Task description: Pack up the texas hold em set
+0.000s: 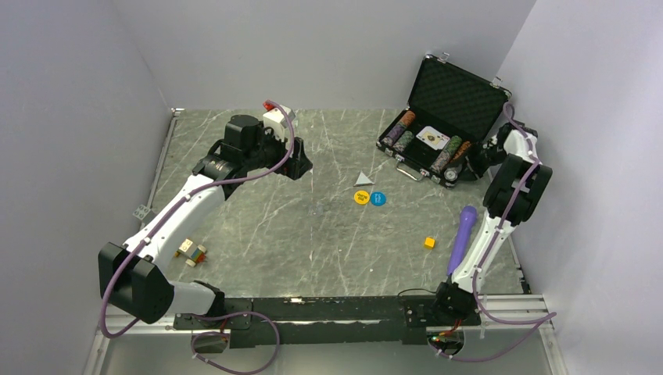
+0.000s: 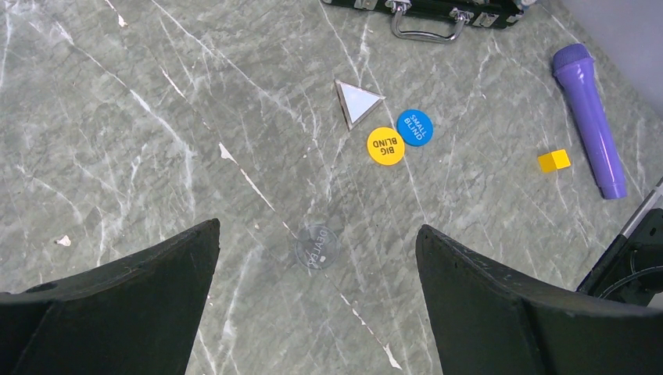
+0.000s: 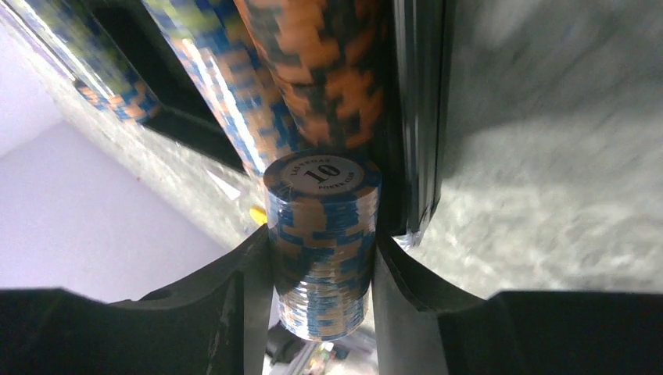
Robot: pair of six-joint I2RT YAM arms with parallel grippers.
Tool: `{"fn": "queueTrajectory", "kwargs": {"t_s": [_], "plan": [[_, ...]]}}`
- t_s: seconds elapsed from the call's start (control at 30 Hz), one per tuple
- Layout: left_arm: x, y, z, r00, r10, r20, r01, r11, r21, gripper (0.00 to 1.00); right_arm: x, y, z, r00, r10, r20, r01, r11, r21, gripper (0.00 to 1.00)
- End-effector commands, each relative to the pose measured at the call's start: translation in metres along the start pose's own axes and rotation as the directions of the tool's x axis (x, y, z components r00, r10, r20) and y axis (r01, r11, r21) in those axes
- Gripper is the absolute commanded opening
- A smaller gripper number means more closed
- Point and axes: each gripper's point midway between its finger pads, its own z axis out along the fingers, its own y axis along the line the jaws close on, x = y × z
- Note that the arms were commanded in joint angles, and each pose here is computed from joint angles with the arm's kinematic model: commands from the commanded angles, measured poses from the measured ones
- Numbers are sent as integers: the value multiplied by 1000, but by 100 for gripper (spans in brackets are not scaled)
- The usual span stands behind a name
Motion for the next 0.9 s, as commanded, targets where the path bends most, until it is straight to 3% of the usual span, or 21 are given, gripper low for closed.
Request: {"fn": "queueTrajectory", "kwargs": {"t_s": [0.0, 0.47, 0.87], "plan": [[-14, -3, -7, 998, 35, 48, -35, 999, 0, 99, -81, 18, -19, 950, -145, 276, 171, 983, -72, 0], [-12, -4, -6, 998, 32, 44, -33, 999, 7, 98, -77, 20, -13, 940, -153, 304, 192, 976, -102, 0], [-12, -5, -5, 999, 31, 42, -32, 999, 11, 98, -76, 13, -13, 888, -281, 364, 282, 958, 52, 0]]}}
